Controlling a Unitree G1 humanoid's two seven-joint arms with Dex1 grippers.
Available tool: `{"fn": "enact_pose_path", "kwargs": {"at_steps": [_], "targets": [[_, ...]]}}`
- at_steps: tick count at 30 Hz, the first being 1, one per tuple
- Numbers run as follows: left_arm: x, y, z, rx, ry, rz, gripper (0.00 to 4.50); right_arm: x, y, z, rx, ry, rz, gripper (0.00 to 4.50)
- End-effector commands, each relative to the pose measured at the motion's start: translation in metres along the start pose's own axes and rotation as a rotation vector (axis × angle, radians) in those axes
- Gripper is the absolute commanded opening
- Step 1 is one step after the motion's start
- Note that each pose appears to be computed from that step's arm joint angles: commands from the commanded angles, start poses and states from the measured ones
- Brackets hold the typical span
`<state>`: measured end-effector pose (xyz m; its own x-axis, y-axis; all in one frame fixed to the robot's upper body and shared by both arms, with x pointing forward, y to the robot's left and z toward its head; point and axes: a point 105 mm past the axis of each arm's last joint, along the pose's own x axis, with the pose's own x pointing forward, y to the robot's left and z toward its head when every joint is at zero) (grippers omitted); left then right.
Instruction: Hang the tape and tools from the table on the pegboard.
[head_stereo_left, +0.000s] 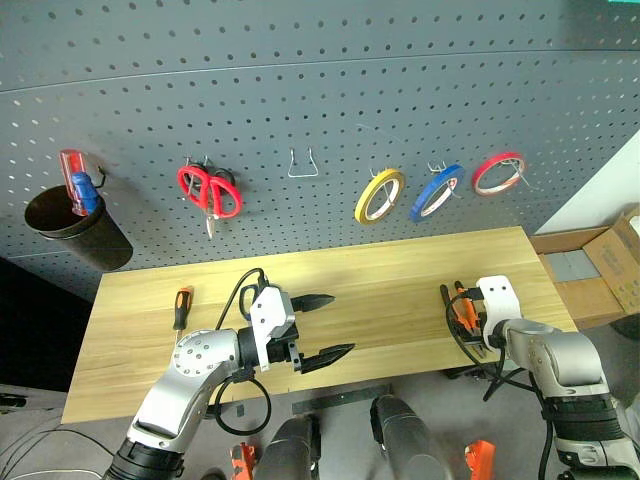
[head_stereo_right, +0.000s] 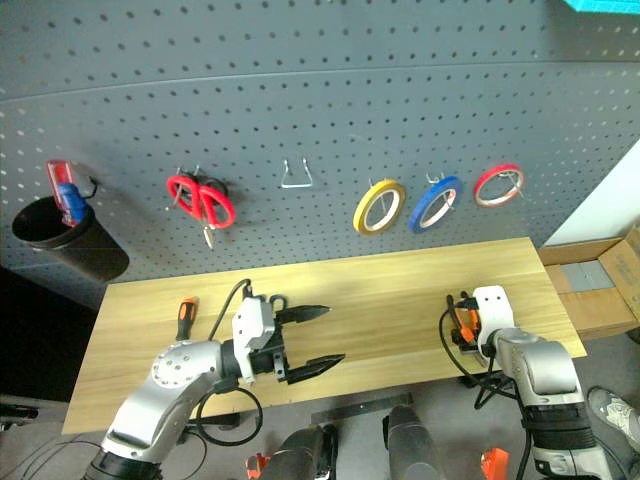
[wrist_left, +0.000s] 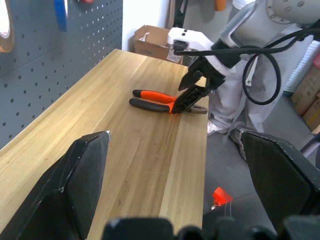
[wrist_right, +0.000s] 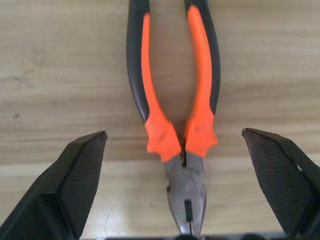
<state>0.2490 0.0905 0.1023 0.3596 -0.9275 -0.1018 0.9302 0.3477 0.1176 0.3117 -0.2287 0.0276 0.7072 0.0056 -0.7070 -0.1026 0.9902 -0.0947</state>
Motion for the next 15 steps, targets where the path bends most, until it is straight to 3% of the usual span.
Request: {"fn": "enact_pose_path", "kwargs": {"at_steps": [1, 15], "targets": [[0.001, -0.002, 0.012, 0.034, -0.03, -0.01, 4.5, 0.0, -0.008, 0.006, -0.019, -0.018, -0.025, 4.47], [0.003, -0.002, 0.014, 0.035, -0.029, 0.002, 4.5, 0.023, -0.002, -0.007, -0.041, 0.024, 0.046, 4.47]]}}
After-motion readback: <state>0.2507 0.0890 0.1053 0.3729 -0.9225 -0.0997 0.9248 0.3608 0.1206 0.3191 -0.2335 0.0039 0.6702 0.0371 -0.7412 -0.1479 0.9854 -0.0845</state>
